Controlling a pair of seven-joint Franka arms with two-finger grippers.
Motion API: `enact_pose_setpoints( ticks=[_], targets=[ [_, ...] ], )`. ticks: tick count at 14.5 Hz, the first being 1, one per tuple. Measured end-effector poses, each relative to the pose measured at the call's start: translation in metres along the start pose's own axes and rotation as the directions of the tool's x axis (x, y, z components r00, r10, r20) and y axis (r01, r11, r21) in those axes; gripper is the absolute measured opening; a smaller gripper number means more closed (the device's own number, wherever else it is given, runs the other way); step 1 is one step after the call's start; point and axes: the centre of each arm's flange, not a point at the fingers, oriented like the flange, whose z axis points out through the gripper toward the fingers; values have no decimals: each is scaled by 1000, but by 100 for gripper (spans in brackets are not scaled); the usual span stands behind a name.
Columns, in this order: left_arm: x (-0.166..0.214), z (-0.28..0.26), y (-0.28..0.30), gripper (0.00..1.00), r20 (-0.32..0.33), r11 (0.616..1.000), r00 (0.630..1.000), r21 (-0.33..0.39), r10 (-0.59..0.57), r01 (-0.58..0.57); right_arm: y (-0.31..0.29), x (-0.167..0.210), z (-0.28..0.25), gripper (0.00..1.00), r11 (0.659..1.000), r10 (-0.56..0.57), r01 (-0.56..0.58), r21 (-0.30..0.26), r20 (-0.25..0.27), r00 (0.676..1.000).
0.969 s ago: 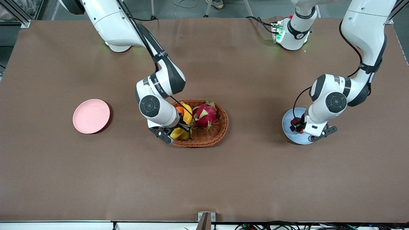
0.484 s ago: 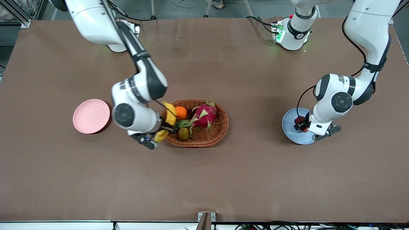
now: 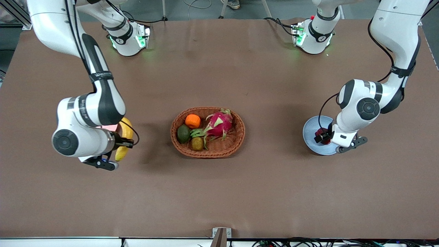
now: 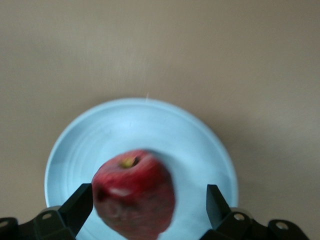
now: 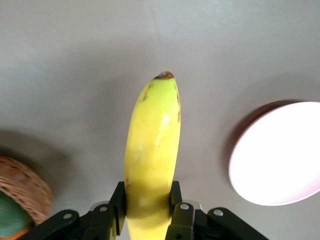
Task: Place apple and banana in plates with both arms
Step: 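Release the apple and raise the left gripper while the right gripper lowers the banana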
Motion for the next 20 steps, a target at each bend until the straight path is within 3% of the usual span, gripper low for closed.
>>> enact_pose_setpoints(
  ticks=[2, 5, 9, 13, 18, 20],
  targets=[
    [20, -51, 10, 100, -34, 1000, 999, 5, 11, -11, 33, -2, 6, 38, 999, -35, 35, -34, 1, 999],
    [46, -140, 19, 100, -74, 998, 995, 21, 64, -63, 84, -17, 35, 38, 994, -105, 104, -21, -54, 993],
    [64, -233, 12, 100, -95, 991, 988, 47, 125, -121, 130, -41, 65, 38, 989, -148, 148, -5, -72, 986],
    [43, -304, 4, 100, -93, 947, 942, 62, 321, -317, 170, -45, 95, 38, 986, -167, 168, 7, -91, 982],
    [0, -364, -14, 100, 16, 910, 912, 59, 410, -411, 184, -51, 117, 38, 985, -168, 170, 9, -110, 980],
    [-9, -385, -20, 100, 14, 899, 899, 15, 437, -437, 183, -52, 123, 40, 985, -170, 172, 10, -98, 981]
  ],
)
